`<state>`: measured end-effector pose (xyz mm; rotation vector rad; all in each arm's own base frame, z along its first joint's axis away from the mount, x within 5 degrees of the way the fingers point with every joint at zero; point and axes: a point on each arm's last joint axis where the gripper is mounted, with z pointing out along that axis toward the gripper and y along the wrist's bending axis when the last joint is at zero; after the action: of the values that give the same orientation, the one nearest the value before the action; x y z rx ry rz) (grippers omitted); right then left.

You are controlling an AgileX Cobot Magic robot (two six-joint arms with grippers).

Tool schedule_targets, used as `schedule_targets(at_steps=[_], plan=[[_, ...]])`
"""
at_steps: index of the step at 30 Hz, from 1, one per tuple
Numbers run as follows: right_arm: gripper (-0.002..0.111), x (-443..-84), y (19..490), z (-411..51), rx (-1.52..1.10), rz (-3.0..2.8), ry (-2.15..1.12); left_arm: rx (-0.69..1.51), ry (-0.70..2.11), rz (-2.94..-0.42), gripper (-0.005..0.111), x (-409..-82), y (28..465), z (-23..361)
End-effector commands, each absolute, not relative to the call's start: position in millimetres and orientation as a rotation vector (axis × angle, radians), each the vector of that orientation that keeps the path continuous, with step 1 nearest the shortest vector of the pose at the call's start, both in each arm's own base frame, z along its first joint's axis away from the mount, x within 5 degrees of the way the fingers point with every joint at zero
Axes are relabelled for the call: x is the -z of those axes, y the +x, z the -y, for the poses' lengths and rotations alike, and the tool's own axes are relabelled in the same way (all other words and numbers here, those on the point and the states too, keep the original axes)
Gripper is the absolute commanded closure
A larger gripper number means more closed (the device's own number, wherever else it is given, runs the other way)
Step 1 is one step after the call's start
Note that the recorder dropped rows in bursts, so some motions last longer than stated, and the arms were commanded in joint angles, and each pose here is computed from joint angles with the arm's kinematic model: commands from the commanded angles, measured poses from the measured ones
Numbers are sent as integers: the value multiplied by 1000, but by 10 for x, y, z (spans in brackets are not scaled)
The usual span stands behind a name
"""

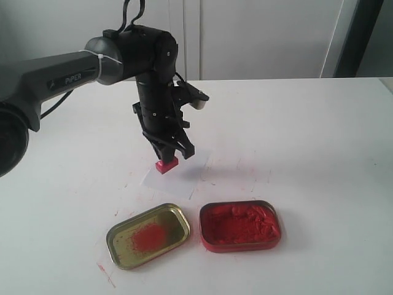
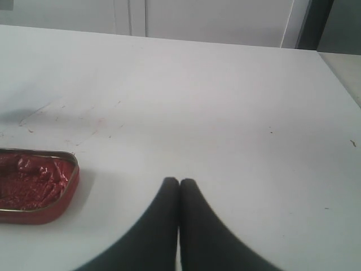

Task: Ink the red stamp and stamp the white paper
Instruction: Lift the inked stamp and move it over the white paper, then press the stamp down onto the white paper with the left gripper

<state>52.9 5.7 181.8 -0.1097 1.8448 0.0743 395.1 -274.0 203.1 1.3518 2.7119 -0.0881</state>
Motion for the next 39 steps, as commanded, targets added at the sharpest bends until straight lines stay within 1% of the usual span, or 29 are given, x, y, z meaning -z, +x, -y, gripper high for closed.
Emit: schedule_targets(at_steps=[1, 6, 11, 15, 19, 24, 33, 39], plan=[[108, -1818, 531, -55, -73, -1829, -104, 215, 1275, -2741, 107, -2129, 3957, 2701], [108, -1818, 531, -55, -73, -1829, -104, 219, 1234, -2737, 107, -2145, 3987, 2693], [108, -1818, 531, -55, -73, -1829, -104, 231, 1186, -2694, 107, -2297, 4031, 2722], [108, -1818, 531, -55, -73, -1829, -104, 228, 1190, -2695, 107, -2348, 4028, 2718], [108, -1818, 531, -55, -73, -1829, -104, 226, 1195, -2710, 107, -2301, 4032, 2721], [108, -1818, 531, -55, -73, -1829, -104, 215, 1186, -2755, 107, -2153, 4063, 2736], [108, -1818, 531, -55, -73, -1829, -104, 198, 1188, -2769, 107, -2153, 4073, 2732], [108, -1818, 531, -55, -73, -1829, -104, 168, 1214, -2825, 107, -1993, 4075, 2721]])
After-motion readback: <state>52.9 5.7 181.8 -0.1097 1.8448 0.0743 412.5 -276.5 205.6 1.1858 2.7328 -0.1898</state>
